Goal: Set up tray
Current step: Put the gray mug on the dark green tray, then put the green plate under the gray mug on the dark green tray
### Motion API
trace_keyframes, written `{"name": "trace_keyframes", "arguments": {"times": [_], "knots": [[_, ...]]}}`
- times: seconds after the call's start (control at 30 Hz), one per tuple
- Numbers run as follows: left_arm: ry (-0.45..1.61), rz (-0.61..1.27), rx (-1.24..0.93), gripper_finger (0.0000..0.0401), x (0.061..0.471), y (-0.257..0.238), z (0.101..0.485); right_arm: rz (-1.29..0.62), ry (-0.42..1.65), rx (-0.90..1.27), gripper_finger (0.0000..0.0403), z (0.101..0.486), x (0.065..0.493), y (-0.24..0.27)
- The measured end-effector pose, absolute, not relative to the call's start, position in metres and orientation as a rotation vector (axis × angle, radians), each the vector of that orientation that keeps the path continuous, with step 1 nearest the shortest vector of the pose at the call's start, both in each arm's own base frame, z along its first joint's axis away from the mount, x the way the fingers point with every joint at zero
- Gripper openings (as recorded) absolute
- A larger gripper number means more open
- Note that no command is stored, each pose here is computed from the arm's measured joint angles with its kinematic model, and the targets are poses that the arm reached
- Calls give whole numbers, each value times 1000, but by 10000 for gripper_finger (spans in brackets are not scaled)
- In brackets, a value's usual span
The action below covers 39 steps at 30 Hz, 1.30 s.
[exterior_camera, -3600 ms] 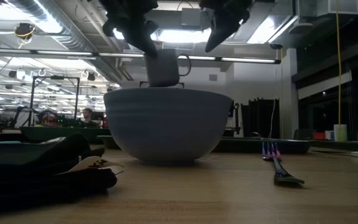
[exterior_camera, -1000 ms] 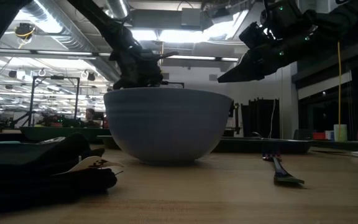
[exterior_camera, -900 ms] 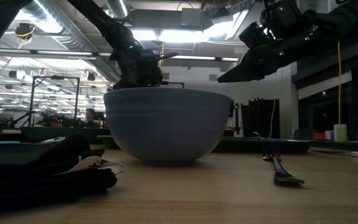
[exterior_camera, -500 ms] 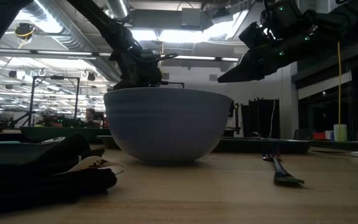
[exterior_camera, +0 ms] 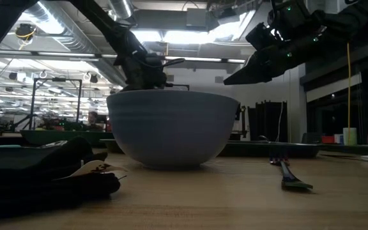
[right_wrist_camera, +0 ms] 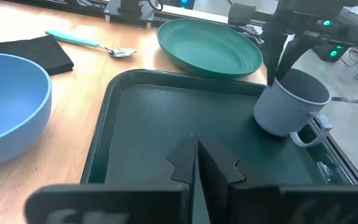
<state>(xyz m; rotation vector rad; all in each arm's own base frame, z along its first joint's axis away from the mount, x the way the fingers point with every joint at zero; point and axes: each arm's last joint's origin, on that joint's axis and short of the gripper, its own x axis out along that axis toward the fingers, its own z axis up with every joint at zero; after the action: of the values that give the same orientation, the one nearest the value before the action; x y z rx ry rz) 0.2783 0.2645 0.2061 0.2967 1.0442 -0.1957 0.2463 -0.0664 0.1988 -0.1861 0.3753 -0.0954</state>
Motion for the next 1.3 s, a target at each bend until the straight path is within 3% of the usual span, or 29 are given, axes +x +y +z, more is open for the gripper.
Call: {"name": "trace_keyframes", "arguments": {"times": [0.43,0.9,1.3], "knots": [[1004,-156,307,67,281,267,211,-95,376,-187,6,199,246,-66],[998,-152,288,110,286,260,215,-94,380,-186,29,198,246,-66],[893,-58,337,121,272,240,273,-94,380,-186,30,198,246,-66]]}}
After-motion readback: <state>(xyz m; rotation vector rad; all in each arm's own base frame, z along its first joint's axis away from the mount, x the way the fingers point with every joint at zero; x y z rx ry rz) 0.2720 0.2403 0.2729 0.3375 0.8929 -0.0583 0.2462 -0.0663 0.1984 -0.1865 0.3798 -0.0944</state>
